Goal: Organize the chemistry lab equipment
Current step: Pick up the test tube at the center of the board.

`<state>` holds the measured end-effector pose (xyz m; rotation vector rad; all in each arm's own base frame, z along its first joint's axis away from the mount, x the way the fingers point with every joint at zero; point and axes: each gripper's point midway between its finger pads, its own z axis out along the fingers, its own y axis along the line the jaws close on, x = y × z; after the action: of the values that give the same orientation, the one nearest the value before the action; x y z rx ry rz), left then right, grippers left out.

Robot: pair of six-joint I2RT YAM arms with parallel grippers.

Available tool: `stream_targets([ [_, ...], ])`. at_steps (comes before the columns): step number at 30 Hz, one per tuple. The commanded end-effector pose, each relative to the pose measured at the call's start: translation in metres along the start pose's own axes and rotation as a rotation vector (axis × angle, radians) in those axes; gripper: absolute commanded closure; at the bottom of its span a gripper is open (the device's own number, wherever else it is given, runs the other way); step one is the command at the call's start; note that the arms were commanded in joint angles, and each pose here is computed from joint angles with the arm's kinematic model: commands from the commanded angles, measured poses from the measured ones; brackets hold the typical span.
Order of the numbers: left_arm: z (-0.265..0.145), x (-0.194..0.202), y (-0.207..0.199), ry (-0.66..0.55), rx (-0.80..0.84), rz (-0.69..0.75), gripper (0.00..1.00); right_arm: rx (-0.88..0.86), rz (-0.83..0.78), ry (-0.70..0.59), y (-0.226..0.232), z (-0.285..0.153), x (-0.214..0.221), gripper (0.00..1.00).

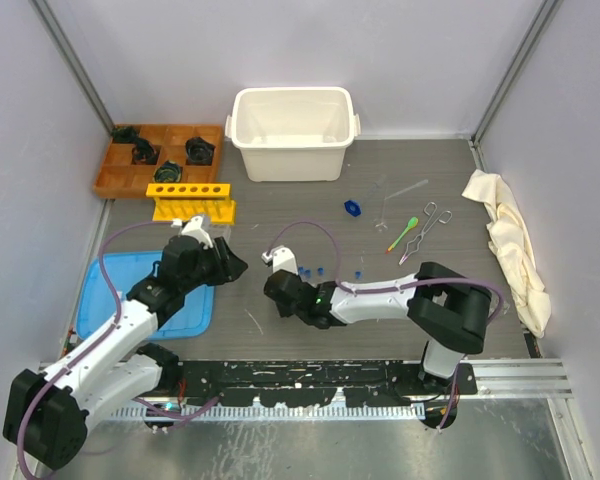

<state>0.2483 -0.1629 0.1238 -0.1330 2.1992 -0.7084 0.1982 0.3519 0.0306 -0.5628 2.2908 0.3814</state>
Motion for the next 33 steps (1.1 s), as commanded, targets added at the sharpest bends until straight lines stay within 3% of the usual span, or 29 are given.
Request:
stream_targets([
  [1, 0.001, -0.012, -0.018, -0.03, 0.074, -0.005, 0.52, -0.017, 0.046, -0.158, 0.007, -0.022, -0.048, 0.88],
  [12, 0.003, -0.011, -0.048, 0.014, 0.207, -0.088, 0.52, -0.069, 0.051, -0.315, 0.017, -0.057, -0.074, 0.86],
  [33, 0.002, -0.006, -0.066, 0.062, 0.288, -0.145, 0.53, -0.081, 0.025, -0.35, 0.033, -0.067, -0.082, 0.85],
])
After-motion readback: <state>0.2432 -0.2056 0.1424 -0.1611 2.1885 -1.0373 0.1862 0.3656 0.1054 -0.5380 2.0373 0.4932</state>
